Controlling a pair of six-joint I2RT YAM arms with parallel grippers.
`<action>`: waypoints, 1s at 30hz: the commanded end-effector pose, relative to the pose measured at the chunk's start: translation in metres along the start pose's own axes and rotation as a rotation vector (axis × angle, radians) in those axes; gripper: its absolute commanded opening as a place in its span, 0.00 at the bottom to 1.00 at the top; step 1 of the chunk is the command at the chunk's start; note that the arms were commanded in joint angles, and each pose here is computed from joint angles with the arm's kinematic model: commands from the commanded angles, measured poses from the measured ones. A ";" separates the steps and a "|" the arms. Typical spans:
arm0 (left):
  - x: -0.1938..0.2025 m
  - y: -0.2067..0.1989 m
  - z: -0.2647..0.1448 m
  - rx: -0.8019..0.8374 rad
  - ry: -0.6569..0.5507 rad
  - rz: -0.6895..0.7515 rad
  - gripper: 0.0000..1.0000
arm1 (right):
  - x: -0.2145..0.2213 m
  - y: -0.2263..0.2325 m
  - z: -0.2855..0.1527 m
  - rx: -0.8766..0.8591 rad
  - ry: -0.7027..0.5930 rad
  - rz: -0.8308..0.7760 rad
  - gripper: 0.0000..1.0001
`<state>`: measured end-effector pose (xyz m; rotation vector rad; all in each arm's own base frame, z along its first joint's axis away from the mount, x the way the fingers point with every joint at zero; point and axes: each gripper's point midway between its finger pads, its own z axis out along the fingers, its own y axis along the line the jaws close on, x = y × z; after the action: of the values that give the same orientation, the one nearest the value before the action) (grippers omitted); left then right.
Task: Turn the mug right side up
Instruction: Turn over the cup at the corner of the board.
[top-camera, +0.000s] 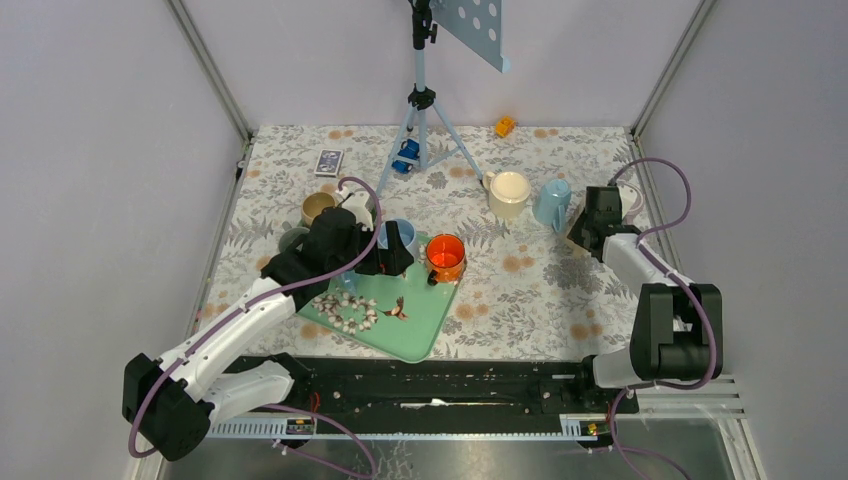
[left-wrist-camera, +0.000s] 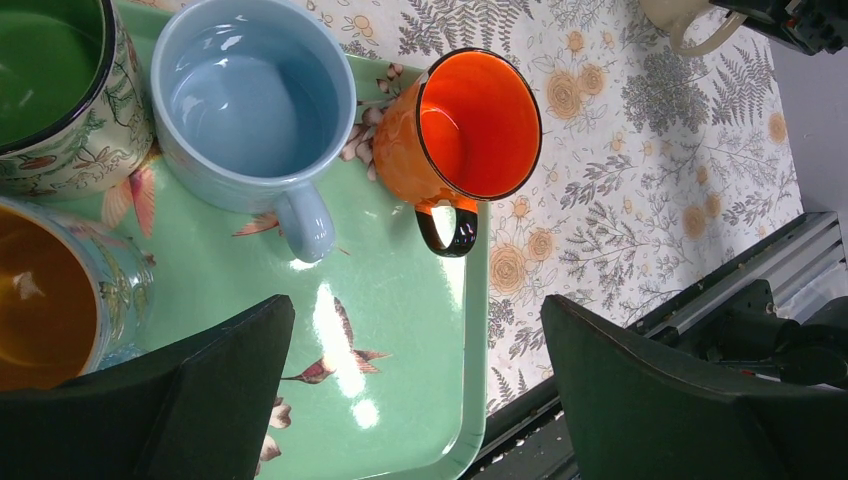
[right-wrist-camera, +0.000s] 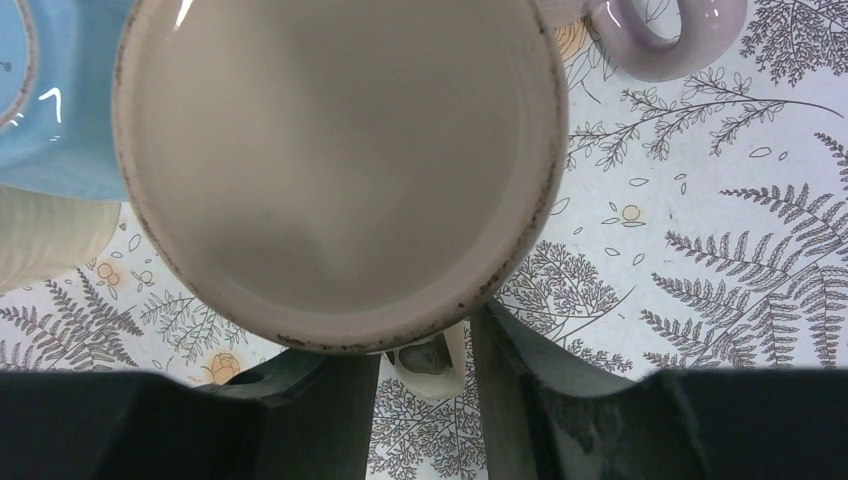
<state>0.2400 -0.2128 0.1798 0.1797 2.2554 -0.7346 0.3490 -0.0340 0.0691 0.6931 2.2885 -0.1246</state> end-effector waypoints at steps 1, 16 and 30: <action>-0.011 -0.010 0.001 0.045 -0.038 -0.001 0.99 | -0.014 0.000 0.004 0.026 -0.051 -0.011 0.42; -0.011 -0.021 0.000 0.094 -0.020 -0.033 0.99 | -0.015 0.014 -0.005 0.000 -0.045 -0.034 0.00; -0.009 -0.060 -0.003 0.280 0.035 -0.175 0.99 | -0.009 0.026 -0.050 -0.109 -0.049 0.046 0.00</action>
<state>0.2234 -0.2449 0.1931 0.1378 2.2825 -1.0148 0.3274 -0.0101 0.0769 0.6596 2.3484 -0.0865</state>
